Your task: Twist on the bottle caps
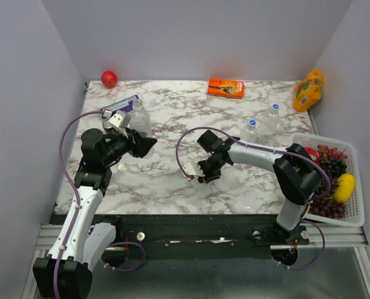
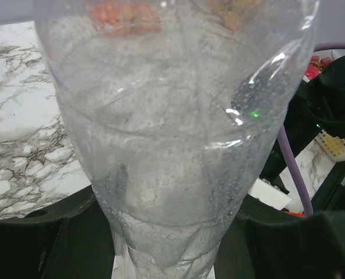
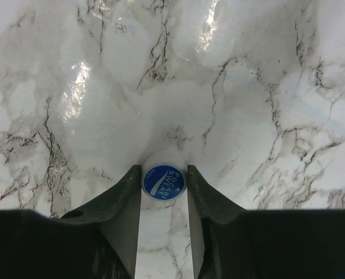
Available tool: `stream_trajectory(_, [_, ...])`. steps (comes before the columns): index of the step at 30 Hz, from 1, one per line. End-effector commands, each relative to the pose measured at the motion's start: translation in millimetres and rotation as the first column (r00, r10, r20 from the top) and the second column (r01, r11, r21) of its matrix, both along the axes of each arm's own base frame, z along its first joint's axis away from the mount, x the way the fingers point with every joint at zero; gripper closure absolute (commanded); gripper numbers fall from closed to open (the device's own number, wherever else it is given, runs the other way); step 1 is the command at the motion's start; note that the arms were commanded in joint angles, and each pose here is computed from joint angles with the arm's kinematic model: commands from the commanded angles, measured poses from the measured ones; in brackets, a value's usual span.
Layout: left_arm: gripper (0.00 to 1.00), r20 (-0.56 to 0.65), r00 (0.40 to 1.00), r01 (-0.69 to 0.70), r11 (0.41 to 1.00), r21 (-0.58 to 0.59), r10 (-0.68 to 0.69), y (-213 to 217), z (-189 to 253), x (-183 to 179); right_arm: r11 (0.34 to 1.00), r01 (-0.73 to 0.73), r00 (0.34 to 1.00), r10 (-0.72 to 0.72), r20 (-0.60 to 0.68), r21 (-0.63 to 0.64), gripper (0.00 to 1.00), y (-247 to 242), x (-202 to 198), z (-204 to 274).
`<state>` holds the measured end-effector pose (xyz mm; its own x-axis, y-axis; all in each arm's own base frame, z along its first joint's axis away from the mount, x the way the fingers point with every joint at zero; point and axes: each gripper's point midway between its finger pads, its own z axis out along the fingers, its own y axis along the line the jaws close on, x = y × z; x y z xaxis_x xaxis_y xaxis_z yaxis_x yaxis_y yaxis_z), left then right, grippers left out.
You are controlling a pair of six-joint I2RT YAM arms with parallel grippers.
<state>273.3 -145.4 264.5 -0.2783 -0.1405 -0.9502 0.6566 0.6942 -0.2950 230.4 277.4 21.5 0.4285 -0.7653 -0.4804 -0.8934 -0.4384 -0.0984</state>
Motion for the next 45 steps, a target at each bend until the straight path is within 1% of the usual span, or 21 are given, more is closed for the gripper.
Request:
stream_trajectory(1, [0.86,0.029,0.998,0.047,0.998,0.051,-0.049,-8.3,-7.4,-0.7,0.999,0.016,0.995,-0.019,0.102,0.031,0.63,-3.6,11.2,30.1])
stream_trajectory(2, [0.87,0.042,0.996,0.079,0.994,0.075,-0.083,-12.8,-9.6,-2.2,0.999,0.032,0.994,-0.036,0.106,0.043,0.64,-4.0,10.4,39.1])
stream_trajectory(3, [0.89,0.074,0.99,0.11,0.987,0.12,-0.119,-16.8,-13.2,-2.5,0.996,0.042,0.991,-0.051,0.121,0.074,0.64,-6.0,7.3,61.8])
stream_trajectory(5, [0.98,0.085,0.974,0.193,0.967,0.164,-0.209,-32.6,-26.2,-10.0,0.989,0.089,0.99,-0.101,0.095,0.117,0.65,-6.7,-0.8,90.5])
stream_trajectory(6, [1.0,0.126,0.96,0.218,0.953,0.21,-0.248,-36.9,-30.1,-10.9,0.981,0.101,0.99,-0.116,0.083,0.168,0.65,-5.8,-8.2,122.3])
stream_trajectory(7, [1.0,0.133,0.948,0.253,0.939,0.233,-0.288,-43.0,-37.3,-13.8,0.973,0.124,0.988,-0.139,0.065,0.195,0.65,-5.9,-13.7,139.7])
stream_trajectory(8, [1.0,0.141,0.924,0.312,0.915,0.258,-0.355,-56.0,-47.3,-24.4,0.956,0.194,0.979,-0.201,0.012,0.221,0.65,-5.0,-19.9,158.1])
stream_trajectory(10, [1.0,0.178,0.882,0.367,0.872,0.323,-0.437,-67.7,-59.0,-33.1,0.926,0.233,0.972,-0.234,-0.034,0.297,0.65,-3.7,-33.4,208.1])
stream_trajectory(12, [1.0,0.197,0.831,0.429,0.825,0.368,-0.52,-83.7,-74.1,-49.5,0.9,0.301,0.953,-0.28,-0.112,0.315,0.65,-7.2,-47.9,235.3])
stream_trajectory(13, [1.0,0.224,0.805,0.437,0.805,0.402,-0.549,-88.1,-78.3,-52.7,0.877,0.302,0.953,-0.288,-0.096,0.373,0.65,-6.2,-48.3,266.0])
stream_trajectory(14, [1.0,0.223,0.787,0.457,0.787,0.415,-0.575,-92.4,-86.3,-59.2,0.867,0.317,0.948,-0.297,-0.111,0.384,0.65,-7.2,-51.7,277.1])
stream_trajectory(15, [1.0,0.229,0.752,0.492,0.758,0.427,-0.618,-102.3,-89.6,-71.1,0.868,0.313,0.95,-0.287,-0.126,0.386,0.64,-9.3,-58.8,286.8])
stream_trajectory(16, [1.0,0.236,0.737,0.498,0.745,0.444,-0.634,-105.5,-92.9,-74.8,0.855,0.3,0.954,-0.281,-0.108,0.422,0.64,-9.2,-59.1,306.9])
stream_trajectory(18, [1.0,0.252,0.696,0.524,0.716,0.462,-0.672,-115.6,-96.8,-87.6,0.871,0.266,0.964,-0.241,-0.113,0.412,0.64,-10.4,-66.7,314.1])
stream_trajectory(19, [1.0,0.256,0.691,0.526,0.713,0.464,-0.676,-118.1,-96.5,-90.0,0.877,0.245,0.969,-0.221,-0.107,0.412,0.64,-10.3,-68.3,317.2])
stream_trajectory(20, [1.0,0.261,0.689,0.529,0.716,0.456,-0.676,-120.6,-94.9,-91.7,0.88,0.195,0.981,-0.185,-0.067,0.432,0.64,-9.2,-68.9,326.5])
stream_trajectory(22, [1.0,0.257,0.68,0.544,0.708,0.45,-0.686,-125.0,-93.9,-95.6,0.903,0.146,0.989,-0.131,-0.065,0.405,0.64,-8.6,-77.1,321.6])
stream_trajectory(27, [1.0,0.249,0.685,0.555,0.711,0.432,-0.685,-128.4,-89.8,-97.8,0.932,-0.027,0.999,0.019,0.026,0.362,0.64,-0.9,-91.9,307.7])
stream_trajectory(30, [1.0,0.239,0.691,0.562,0.715,0.416,-0.682,-129.2,-86.9,-99.4,0.934,-0.077,0.996,0.053,0.078,0.348,0.64,5.5,-91.9,300.9])
stream_trajectory(36, [1.0,0.227,0.701,0.564,0.721,0.402,-0.676,-129.7,-83.9,-99.2,0.928,-0.077,0.991,0.032,0.126,0.365,0.64,18.8,-83.9,301.4])
stream_trajectory(45, [1.0,0.231,0.706,0.571,0.731,0.375,-0.67,-132.5,-76.2,-99.2,0.931,-0.048,0.992,0.003,0.125,0.363,0.63,32.4,-78.5,295.5])
